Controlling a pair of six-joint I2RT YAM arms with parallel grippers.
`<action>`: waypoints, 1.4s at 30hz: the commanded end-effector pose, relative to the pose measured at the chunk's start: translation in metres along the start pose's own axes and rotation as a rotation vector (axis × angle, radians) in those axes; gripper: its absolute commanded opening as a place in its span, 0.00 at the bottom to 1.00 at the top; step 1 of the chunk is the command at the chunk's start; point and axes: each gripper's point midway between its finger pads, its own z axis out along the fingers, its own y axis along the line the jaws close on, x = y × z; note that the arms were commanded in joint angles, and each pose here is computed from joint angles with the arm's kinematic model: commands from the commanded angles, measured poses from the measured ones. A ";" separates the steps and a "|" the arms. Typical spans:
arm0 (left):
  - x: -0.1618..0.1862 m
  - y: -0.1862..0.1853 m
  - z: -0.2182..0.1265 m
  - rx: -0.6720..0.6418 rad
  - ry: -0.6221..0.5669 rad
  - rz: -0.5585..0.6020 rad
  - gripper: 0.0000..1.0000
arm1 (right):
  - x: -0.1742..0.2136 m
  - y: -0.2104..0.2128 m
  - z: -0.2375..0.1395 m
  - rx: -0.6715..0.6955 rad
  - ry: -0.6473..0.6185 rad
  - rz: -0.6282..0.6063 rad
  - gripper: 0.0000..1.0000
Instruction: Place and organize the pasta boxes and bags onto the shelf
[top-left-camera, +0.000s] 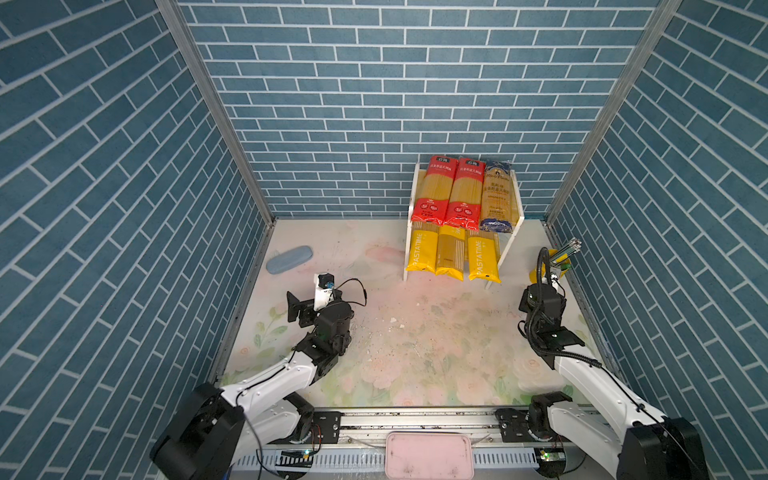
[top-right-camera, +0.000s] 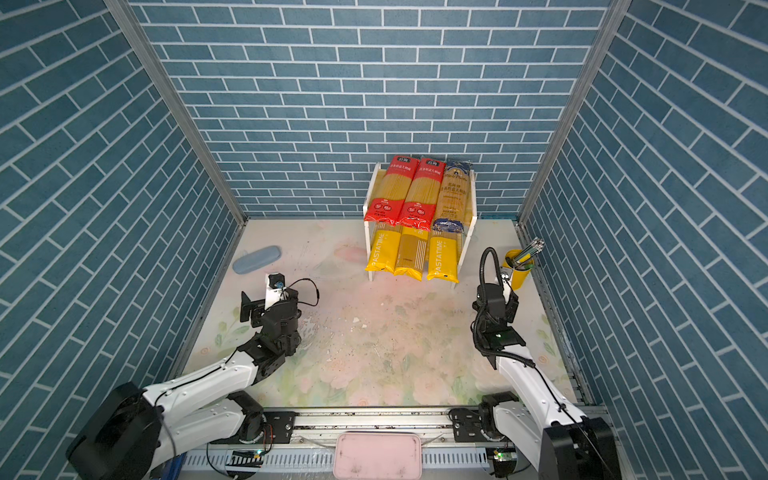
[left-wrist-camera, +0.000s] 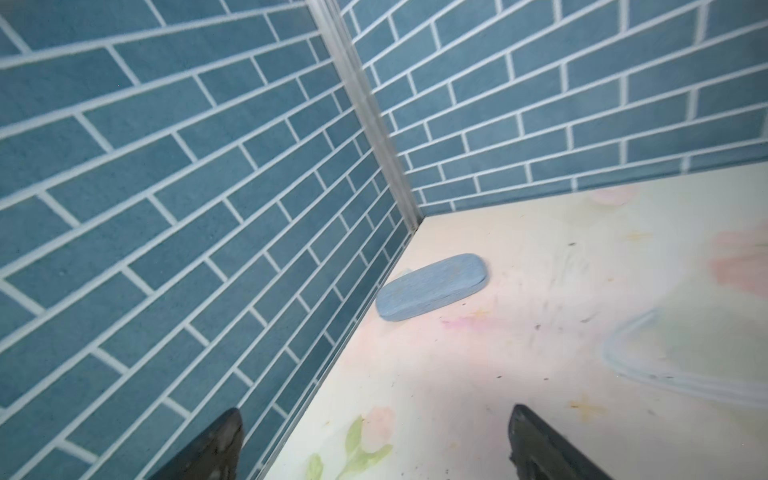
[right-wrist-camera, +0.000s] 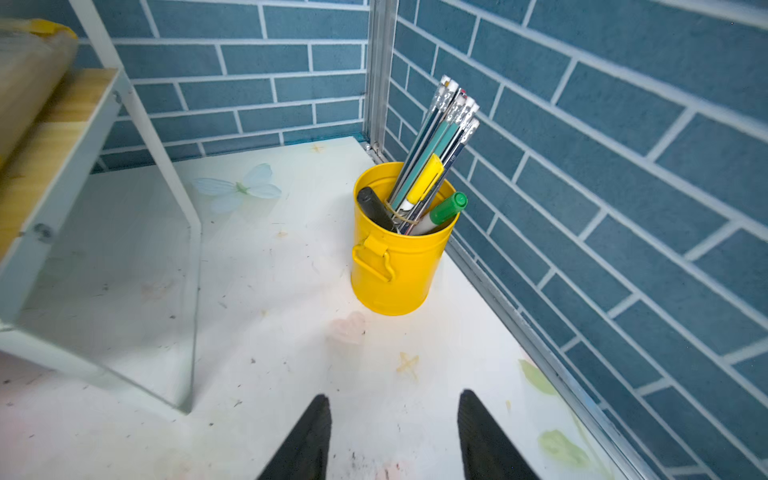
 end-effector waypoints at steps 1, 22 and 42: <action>0.005 0.011 0.013 -0.056 -0.044 -0.100 1.00 | -0.017 -0.008 0.011 0.059 -0.127 -0.001 0.51; 0.026 -0.043 0.061 0.197 -0.065 -0.122 1.00 | 0.022 0.032 0.059 -0.120 -0.141 -0.054 0.52; 0.052 -0.053 0.098 0.358 0.091 -0.217 1.00 | 0.037 0.030 0.075 -0.196 -0.083 0.006 0.99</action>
